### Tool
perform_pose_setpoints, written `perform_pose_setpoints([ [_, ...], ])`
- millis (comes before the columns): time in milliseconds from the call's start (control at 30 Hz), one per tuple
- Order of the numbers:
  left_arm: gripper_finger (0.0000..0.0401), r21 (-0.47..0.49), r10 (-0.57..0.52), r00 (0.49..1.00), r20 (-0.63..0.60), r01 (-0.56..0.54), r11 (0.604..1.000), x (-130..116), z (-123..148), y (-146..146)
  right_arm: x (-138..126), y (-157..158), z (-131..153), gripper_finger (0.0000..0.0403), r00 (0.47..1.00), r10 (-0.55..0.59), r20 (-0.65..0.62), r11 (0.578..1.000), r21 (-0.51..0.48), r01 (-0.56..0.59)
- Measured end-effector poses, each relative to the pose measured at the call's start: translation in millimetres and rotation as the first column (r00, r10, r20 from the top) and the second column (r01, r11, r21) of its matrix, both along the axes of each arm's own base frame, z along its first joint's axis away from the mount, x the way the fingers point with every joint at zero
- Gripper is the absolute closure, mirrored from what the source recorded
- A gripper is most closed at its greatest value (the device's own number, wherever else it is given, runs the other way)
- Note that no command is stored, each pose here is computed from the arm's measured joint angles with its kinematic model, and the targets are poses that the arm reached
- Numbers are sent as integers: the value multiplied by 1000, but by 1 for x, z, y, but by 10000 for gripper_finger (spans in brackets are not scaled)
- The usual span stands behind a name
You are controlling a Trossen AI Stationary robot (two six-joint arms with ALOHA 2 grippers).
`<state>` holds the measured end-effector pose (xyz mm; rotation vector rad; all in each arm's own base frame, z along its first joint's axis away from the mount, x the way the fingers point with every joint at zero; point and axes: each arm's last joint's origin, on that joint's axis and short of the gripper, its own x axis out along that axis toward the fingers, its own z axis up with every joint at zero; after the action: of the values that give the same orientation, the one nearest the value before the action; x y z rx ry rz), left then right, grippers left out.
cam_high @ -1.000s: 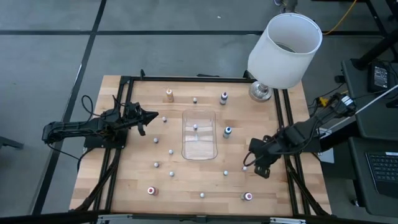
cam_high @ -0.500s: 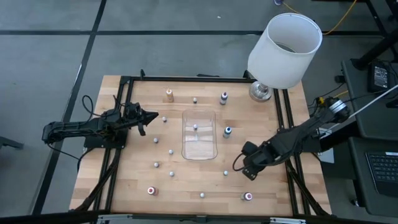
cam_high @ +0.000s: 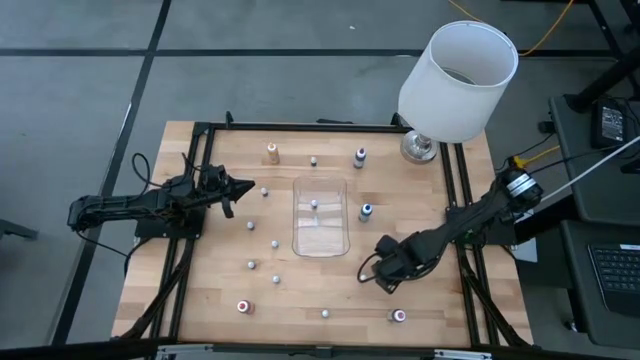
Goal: Pick & Place food coloring
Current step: Put the small red coloring into the transparent bin
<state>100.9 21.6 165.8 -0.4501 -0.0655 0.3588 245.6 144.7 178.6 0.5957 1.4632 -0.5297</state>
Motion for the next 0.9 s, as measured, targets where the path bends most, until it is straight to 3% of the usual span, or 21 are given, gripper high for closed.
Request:
perform_pose_setpoints([
  [367, 383, -6, -1, 1000, 2, 1, 1000, 0, 0, 0, 3, 2, -14, 162, 999, 2, -42, 1000, -23, -3],
  [900, 383, -6, -1, 1000, 2, 1, 1000, 0, 0, 0, 2, 3, -13, 297, 997, 32, -65, 999, 14, -31],
])
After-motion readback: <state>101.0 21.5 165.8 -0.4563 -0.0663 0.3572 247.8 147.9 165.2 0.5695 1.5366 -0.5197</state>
